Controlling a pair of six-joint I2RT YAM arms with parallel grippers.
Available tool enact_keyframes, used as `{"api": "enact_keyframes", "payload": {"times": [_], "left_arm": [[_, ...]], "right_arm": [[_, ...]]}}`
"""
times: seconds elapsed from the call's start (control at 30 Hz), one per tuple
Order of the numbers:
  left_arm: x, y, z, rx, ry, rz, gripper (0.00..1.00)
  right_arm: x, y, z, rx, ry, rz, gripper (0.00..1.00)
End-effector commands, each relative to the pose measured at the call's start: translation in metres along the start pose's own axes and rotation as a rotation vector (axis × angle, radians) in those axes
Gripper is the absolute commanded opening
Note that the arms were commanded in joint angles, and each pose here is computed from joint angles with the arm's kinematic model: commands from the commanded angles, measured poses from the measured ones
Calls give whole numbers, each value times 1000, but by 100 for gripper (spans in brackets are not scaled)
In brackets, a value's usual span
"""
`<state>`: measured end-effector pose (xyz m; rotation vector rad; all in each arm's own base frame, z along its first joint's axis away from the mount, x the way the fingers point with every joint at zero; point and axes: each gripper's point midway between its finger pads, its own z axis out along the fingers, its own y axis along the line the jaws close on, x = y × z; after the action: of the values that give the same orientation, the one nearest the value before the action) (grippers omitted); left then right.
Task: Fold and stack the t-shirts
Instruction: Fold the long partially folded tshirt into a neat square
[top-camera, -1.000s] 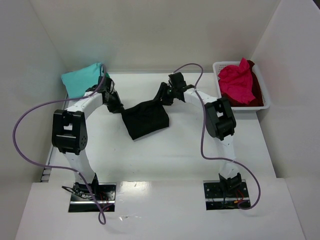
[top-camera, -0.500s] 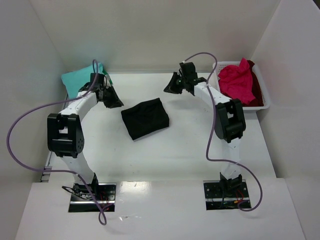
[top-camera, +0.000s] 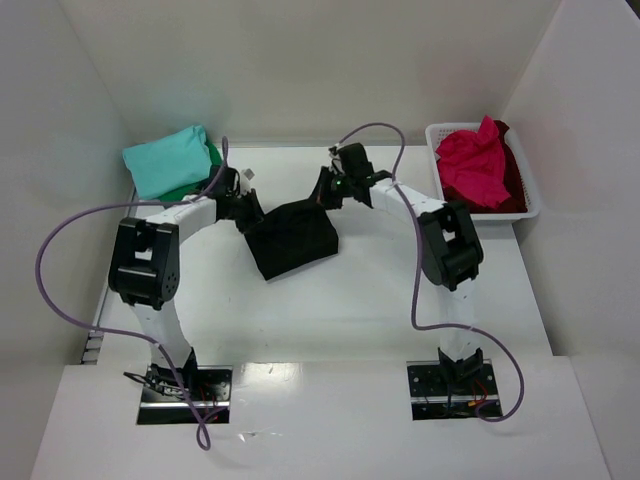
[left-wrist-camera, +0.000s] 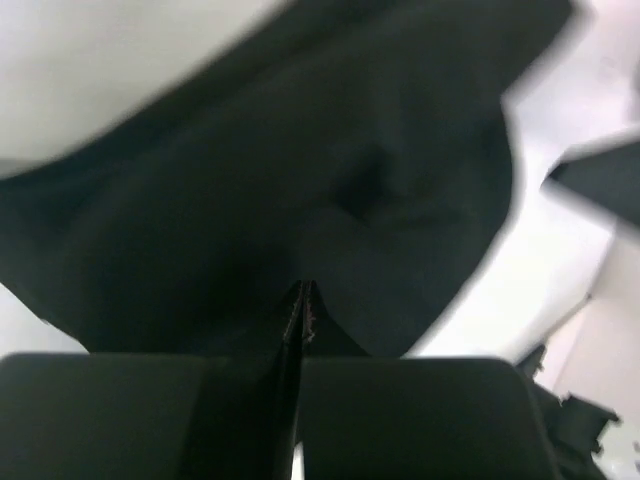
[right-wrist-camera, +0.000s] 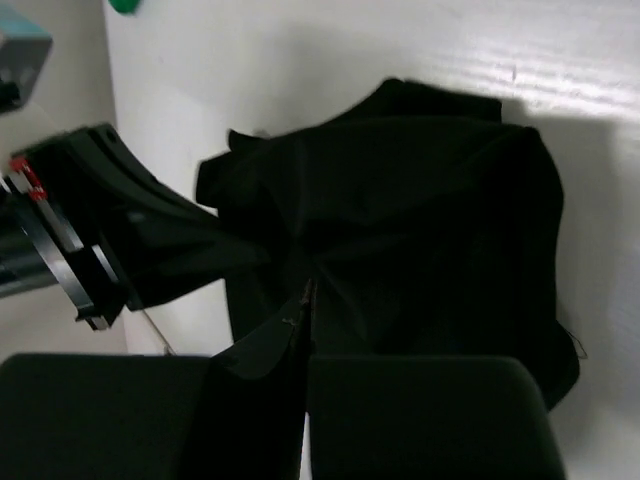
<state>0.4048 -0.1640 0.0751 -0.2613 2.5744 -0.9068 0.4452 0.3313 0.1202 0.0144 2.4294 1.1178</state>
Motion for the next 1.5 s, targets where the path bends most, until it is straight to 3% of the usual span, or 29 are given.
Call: {"api": "enact_keyframes", "payload": {"times": [0.0, 0.4, 0.8, 1.1, 1.23, 1.3, 1.33, 1.37, 1.47], "left_arm": [[-10, 23, 17, -43, -25, -39, 0], [-22, 49, 30, -62, -22, -68, 0], [-19, 55, 26, -78, 3, -50, 0], [-24, 43, 17, -54, -1, -16, 1], [-49, 12, -11, -11, -91, 43, 23], [-61, 3, -16, 6, -126, 65, 40], [-63, -1, -16, 26, -133, 76, 42], [-63, -1, -16, 27, -133, 76, 42], [-69, 3, -10, 34, -131, 54, 23]], "right_arm": [[20, -16, 25, -7, 49, 7, 0], [-5, -39, 69, 51, 19, -7, 4], [-48, -84, 58, 80, -56, 86, 4], [-83, -88, 40, 68, -115, 75, 1], [-99, -57, 15, 25, -165, 36, 1], [-106, -38, -3, -1, -201, -1, 0], [-108, -33, -8, -8, -211, -8, 0], [-104, -30, -10, -30, -206, -27, 0], [-92, -10, -16, -126, -139, -44, 0]]}}
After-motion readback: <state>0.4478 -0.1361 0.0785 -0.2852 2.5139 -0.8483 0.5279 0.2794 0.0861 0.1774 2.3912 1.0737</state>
